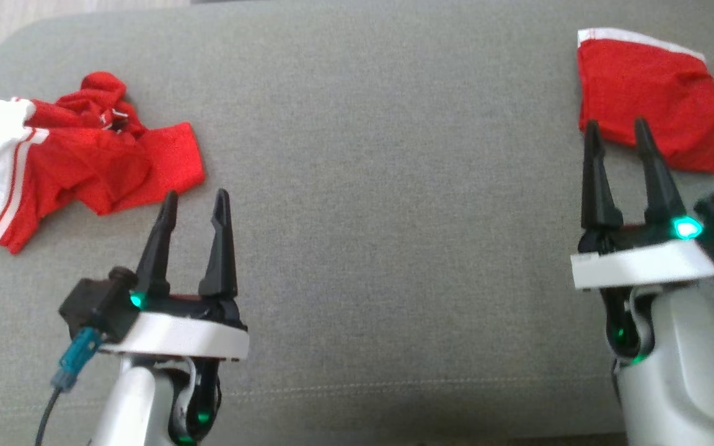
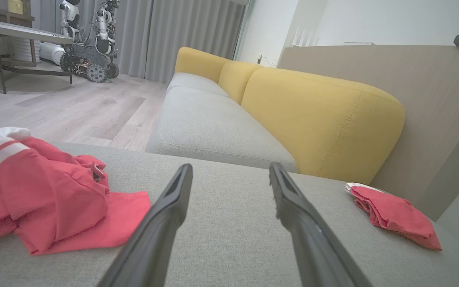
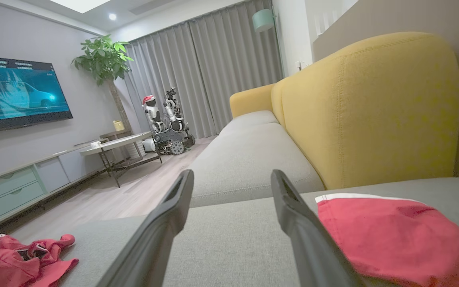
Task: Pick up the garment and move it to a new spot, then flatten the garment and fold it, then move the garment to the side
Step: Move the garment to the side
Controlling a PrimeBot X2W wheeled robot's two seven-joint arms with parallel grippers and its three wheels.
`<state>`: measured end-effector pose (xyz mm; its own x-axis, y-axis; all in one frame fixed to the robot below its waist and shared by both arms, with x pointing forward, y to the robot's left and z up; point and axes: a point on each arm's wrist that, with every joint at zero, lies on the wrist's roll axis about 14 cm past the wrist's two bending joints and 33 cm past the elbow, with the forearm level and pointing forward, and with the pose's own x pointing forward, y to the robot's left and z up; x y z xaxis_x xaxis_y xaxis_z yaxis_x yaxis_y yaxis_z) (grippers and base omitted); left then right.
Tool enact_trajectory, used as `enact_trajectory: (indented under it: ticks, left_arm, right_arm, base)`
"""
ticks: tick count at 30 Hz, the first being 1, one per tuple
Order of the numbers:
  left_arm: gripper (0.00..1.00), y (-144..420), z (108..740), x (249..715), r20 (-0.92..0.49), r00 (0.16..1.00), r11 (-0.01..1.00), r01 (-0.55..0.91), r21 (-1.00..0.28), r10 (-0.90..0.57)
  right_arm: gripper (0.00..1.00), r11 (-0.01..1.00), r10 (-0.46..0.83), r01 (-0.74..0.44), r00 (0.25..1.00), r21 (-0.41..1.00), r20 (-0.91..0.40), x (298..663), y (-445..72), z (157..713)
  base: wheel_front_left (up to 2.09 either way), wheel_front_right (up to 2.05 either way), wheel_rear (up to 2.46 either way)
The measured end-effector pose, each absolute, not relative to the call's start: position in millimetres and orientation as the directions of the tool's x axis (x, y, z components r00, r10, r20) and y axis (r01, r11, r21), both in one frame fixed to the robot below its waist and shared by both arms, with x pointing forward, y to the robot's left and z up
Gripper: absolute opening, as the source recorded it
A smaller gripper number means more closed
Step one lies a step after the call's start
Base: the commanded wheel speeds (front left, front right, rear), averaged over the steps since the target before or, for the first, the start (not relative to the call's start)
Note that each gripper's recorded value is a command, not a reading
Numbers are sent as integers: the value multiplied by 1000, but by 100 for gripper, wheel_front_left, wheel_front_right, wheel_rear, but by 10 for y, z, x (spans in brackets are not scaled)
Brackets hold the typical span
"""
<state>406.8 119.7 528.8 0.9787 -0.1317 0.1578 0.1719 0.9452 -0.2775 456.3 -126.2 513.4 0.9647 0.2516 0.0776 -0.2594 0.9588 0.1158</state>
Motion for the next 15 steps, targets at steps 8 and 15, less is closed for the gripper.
enact_trajectory:
  ticks: [8, 15]
  left_arm:
    - [100, 1199, 5313, 3893, 157, 979, 947, 166, -274, -126]
    - [100, 1195, 5298, 3841, 151, 980, 947, 164, -275, -126]
  right_arm:
    - [100, 964, 231, -239, 970, 117, 76, 4239, -1209, 5064]
    - [100, 968, 221, -225, 974, 114, 50, 4099, -1232, 4968]
  base:
    - [0, 0, 0]
    - [0, 0, 0]
